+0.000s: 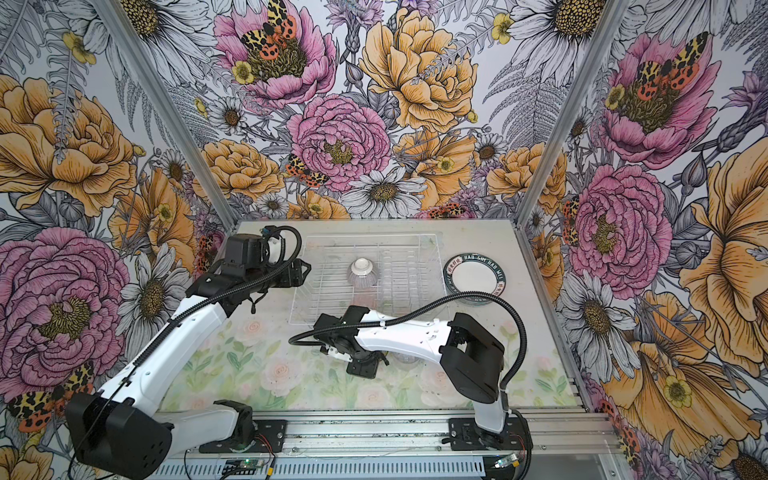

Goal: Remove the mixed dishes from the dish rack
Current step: 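Lower the yellow glass onto the table and open the right gripper, then withdraw the right gripper while the left gripper grasps the pink glass in the rack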

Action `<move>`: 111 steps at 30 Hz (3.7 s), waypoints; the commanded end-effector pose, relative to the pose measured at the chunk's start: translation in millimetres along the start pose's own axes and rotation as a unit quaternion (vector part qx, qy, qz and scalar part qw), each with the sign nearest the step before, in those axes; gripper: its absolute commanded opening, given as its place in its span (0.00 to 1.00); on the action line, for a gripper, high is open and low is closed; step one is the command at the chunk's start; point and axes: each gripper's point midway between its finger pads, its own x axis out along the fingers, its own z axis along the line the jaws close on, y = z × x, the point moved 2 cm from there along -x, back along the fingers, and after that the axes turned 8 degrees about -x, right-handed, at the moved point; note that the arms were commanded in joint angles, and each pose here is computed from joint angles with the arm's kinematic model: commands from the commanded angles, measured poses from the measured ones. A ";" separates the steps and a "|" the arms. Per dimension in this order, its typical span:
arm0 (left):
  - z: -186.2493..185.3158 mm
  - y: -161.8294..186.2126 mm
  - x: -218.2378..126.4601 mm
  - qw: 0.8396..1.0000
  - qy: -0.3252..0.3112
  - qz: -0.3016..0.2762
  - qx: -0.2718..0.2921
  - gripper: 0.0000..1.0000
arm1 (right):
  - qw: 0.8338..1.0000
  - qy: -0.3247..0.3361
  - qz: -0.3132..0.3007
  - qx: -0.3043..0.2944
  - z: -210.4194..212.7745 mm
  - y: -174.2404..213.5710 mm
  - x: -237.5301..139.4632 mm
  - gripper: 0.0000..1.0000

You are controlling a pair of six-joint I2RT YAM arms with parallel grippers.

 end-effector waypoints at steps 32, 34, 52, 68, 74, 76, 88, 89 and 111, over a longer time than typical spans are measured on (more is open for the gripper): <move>-3.9 24.1 9.7 0.998 -0.017 0.051 0.026 0.85 | 0.985 0.016 -0.169 0.034 -22.1 -10.0 -80.3 0.43; -7.8 30.4 12.4 0.997 -0.024 0.060 0.036 0.86 | 0.978 0.019 -0.200 0.053 -28.6 -3.2 -100.1 0.45; -125.1 86.1 52.5 0.980 -0.020 0.130 0.150 0.89 | 0.803 0.155 -0.412 0.402 -149.5 134.4 -175.2 0.57; -142.4 128.4 88.3 0.966 -0.035 0.210 0.144 0.91 | 0.780 0.160 -0.452 0.401 -151.7 153.5 -173.0 0.58; -139.5 142.7 91.5 0.955 -0.068 0.239 0.163 0.91 | 0.771 0.156 -0.470 0.400 -150.3 155.1 -174.5 0.58; -136.7 147.0 90.5 0.950 -0.083 0.248 0.172 0.91 | 0.768 0.153 -0.476 0.399 -150.4 154.4 -175.1 0.58; -110.6 162.5 95.9 0.927 -0.161 0.274 0.201 0.91 | 0.762 0.152 -0.491 0.394 -147.9 155.0 -175.8 0.58; -111.0 164.4 97.2 0.926 -0.159 0.278 0.201 0.91 | 0.761 0.152 -0.492 0.394 -147.7 155.1 -176.5 0.58; -71.9 146.6 88.6 0.917 -0.176 0.299 0.198 0.74 | 0.758 0.156 -0.493 0.399 -149.4 157.5 -176.0 0.59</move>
